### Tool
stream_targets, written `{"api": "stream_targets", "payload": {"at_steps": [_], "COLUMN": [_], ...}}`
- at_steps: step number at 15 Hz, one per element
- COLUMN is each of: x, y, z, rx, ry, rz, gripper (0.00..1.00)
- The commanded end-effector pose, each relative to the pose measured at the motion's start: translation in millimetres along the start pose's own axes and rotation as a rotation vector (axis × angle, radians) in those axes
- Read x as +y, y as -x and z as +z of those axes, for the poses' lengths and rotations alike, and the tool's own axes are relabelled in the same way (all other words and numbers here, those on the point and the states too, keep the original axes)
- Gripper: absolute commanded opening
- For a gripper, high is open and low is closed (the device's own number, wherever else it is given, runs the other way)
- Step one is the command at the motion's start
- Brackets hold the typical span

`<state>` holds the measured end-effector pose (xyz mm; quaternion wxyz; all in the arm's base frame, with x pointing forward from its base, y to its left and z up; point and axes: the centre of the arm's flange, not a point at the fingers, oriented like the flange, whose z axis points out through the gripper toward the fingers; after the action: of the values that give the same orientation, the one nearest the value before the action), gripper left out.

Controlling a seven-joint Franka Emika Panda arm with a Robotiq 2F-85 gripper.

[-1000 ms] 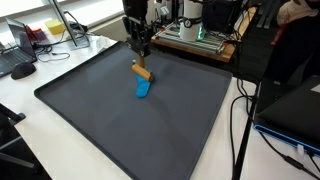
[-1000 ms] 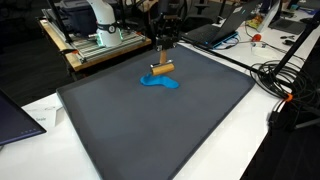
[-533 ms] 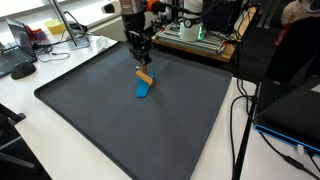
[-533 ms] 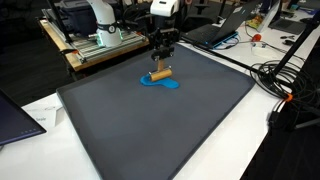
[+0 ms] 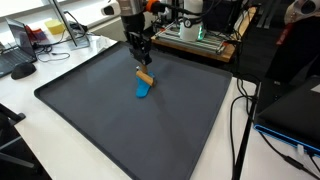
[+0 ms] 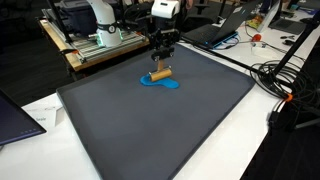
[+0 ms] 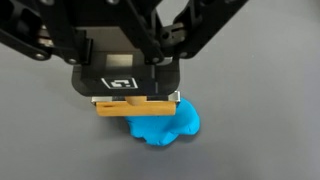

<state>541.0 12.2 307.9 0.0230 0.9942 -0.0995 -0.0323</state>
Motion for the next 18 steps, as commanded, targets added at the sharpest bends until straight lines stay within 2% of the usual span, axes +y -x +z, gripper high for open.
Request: {"api": "stream_targets", "payload": {"at_steps": [1,12,18], "x": [7.8,17.6,24.7], "y": [3.6,4.3,14.8], "z": [31.2,52.5,60.1], "rx": [-0.121,-0.186,-0.202], "ry": [0.010,-0.029,0.005], "rz": [-0.004,-0.040,-0.050], "gripper": [0.22,0.22,0.22]}}
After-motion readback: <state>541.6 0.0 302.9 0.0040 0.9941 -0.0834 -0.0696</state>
